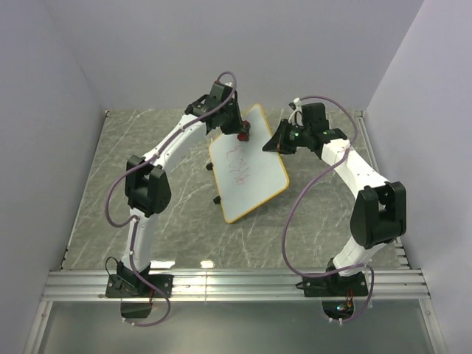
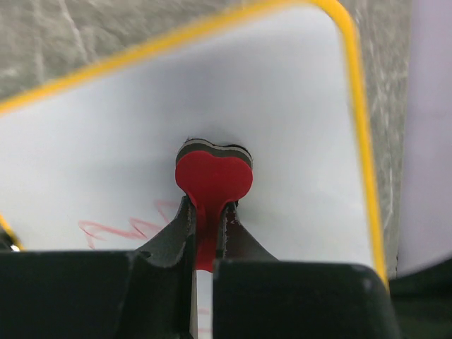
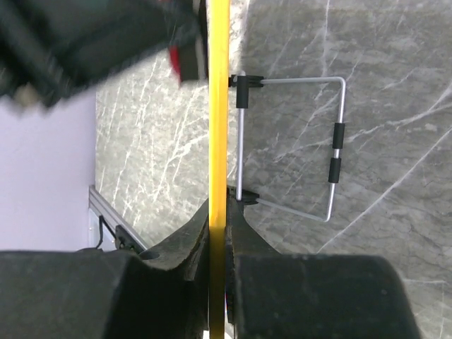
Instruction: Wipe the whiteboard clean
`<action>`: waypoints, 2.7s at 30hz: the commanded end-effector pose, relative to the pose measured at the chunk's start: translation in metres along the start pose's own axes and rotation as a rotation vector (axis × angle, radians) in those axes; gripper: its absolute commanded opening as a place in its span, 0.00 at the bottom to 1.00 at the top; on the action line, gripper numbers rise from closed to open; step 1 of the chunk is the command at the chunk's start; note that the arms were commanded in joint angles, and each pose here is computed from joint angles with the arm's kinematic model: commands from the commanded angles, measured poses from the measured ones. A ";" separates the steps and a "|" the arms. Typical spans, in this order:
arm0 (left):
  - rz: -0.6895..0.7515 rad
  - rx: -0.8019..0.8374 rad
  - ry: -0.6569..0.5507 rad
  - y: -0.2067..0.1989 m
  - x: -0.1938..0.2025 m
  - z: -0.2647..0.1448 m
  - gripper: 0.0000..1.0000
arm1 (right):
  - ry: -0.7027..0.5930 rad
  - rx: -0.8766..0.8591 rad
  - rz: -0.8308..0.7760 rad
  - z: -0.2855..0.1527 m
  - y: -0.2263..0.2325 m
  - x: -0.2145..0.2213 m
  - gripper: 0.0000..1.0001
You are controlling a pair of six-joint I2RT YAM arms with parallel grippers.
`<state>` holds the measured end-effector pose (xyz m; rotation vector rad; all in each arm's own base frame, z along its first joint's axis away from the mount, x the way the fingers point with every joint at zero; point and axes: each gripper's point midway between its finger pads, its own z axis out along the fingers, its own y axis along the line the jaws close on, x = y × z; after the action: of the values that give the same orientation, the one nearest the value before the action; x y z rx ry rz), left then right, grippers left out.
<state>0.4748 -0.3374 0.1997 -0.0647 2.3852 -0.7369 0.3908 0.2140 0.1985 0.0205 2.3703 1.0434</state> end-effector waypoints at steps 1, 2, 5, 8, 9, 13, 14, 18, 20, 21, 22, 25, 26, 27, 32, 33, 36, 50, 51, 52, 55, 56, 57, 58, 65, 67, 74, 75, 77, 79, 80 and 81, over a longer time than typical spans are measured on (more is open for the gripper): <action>0.028 0.067 -0.036 -0.008 -0.019 0.010 0.01 | 0.043 -0.039 -0.037 0.007 0.002 0.014 0.03; 0.032 0.075 -0.040 -0.010 -0.024 0.010 0.00 | 0.047 -0.041 -0.042 0.006 0.002 0.015 0.03; 0.008 0.059 -0.006 0.013 -0.020 0.030 0.00 | 0.051 -0.035 -0.044 0.005 0.000 0.016 0.02; -0.013 -0.010 0.039 0.050 -0.009 0.047 0.00 | 0.050 -0.031 -0.051 0.005 0.002 0.015 0.01; -0.019 -0.022 0.053 0.059 -0.004 0.051 0.00 | 0.044 -0.033 -0.052 0.004 0.003 0.012 0.01; -0.016 -0.004 0.096 0.065 0.017 0.058 0.00 | 0.045 -0.039 -0.048 0.006 0.005 0.009 0.00; -0.009 0.013 0.097 0.058 0.018 0.057 0.00 | 0.043 -0.038 -0.049 0.007 0.005 0.008 0.00; 0.063 0.109 0.075 0.000 0.018 0.047 0.00 | 0.046 -0.033 -0.044 0.010 0.003 0.007 0.00; 0.059 0.191 0.087 -0.027 0.028 0.042 0.00 | 0.052 -0.030 -0.037 0.013 0.000 0.008 0.00; 0.059 0.213 0.087 -0.037 0.029 0.037 0.00 | 0.056 -0.031 -0.036 0.014 0.000 0.009 0.00; 0.059 0.232 0.096 -0.046 0.033 0.035 0.00 | 0.061 -0.028 -0.034 0.016 -0.002 0.010 0.00; 0.059 0.263 0.106 -0.062 0.042 0.029 0.00 | 0.072 -0.018 -0.025 0.019 -0.007 0.012 0.00; 0.062 0.275 0.108 -0.066 0.046 0.029 0.00 | 0.073 -0.018 -0.018 0.020 -0.008 0.012 0.00; 0.067 0.279 0.109 -0.070 0.048 0.028 0.00 | 0.075 -0.018 -0.014 0.021 -0.008 0.013 0.00; 0.072 0.302 0.121 -0.081 0.057 0.027 0.00 | 0.076 -0.029 -0.010 0.022 -0.005 0.012 0.00; 0.068 0.294 0.113 -0.079 0.057 0.028 0.00 | 0.075 -0.025 -0.008 0.022 -0.006 0.011 0.00; 0.058 0.251 0.125 -0.061 0.071 0.032 0.00 | 0.072 -0.027 -0.009 0.020 -0.004 0.010 0.00; -0.133 -0.084 0.247 0.113 0.144 0.039 0.00 | 0.025 -0.036 0.008 0.011 0.004 0.006 0.00; -0.139 -0.097 0.250 0.119 0.148 0.039 0.00 | 0.022 -0.039 0.008 0.011 0.005 0.005 0.00; -0.143 -0.116 0.263 0.127 0.157 0.037 0.00 | 0.024 -0.043 0.014 0.012 0.005 0.006 0.00; -0.158 -0.147 0.270 0.143 0.165 0.034 0.00 | 0.017 -0.052 0.020 0.010 0.007 0.007 0.00; -0.160 -0.138 0.261 0.143 0.165 0.034 0.00 | 0.018 -0.053 0.022 0.009 0.008 0.007 0.00; -0.167 -0.148 0.270 0.148 0.171 0.033 0.00 | 0.016 -0.054 0.019 0.007 0.009 0.007 0.00; -0.167 -0.149 0.266 0.149 0.171 0.033 0.00 | 0.017 -0.055 0.016 0.007 0.009 0.008 0.00; -0.188 -0.135 0.252 0.147 0.168 0.037 0.00 | 0.019 -0.077 0.023 0.002 0.015 0.012 0.00; -0.190 -0.098 0.237 0.133 0.156 0.035 0.00 | 0.015 -0.079 0.022 0.001 0.016 0.012 0.00; -0.086 0.057 0.194 0.038 0.114 0.024 0.00 | 0.028 -0.078 0.027 0.004 0.014 0.020 0.00; -0.061 0.095 0.176 0.014 0.106 0.020 0.00 | 0.029 -0.077 0.028 0.005 0.014 0.020 0.00; -0.048 0.128 0.181 -0.006 0.108 0.018 0.00 | 0.034 -0.075 0.030 0.006 0.012 0.022 0.00; -0.045 0.137 0.186 -0.010 0.111 0.020 0.00 | 0.035 -0.073 0.027 0.006 0.012 0.023 0.00; -0.042 0.139 0.188 -0.011 0.112 0.021 0.00 | 0.036 -0.070 0.026 0.007 0.011 0.023 0.00; -0.041 0.132 0.198 -0.008 0.116 0.022 0.00 | 0.037 -0.070 0.025 0.007 0.011 0.024 0.00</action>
<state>0.4428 -0.3357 0.1495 -0.1202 2.3868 -0.8363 0.3930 0.2049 0.1846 0.1477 2.3794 1.0832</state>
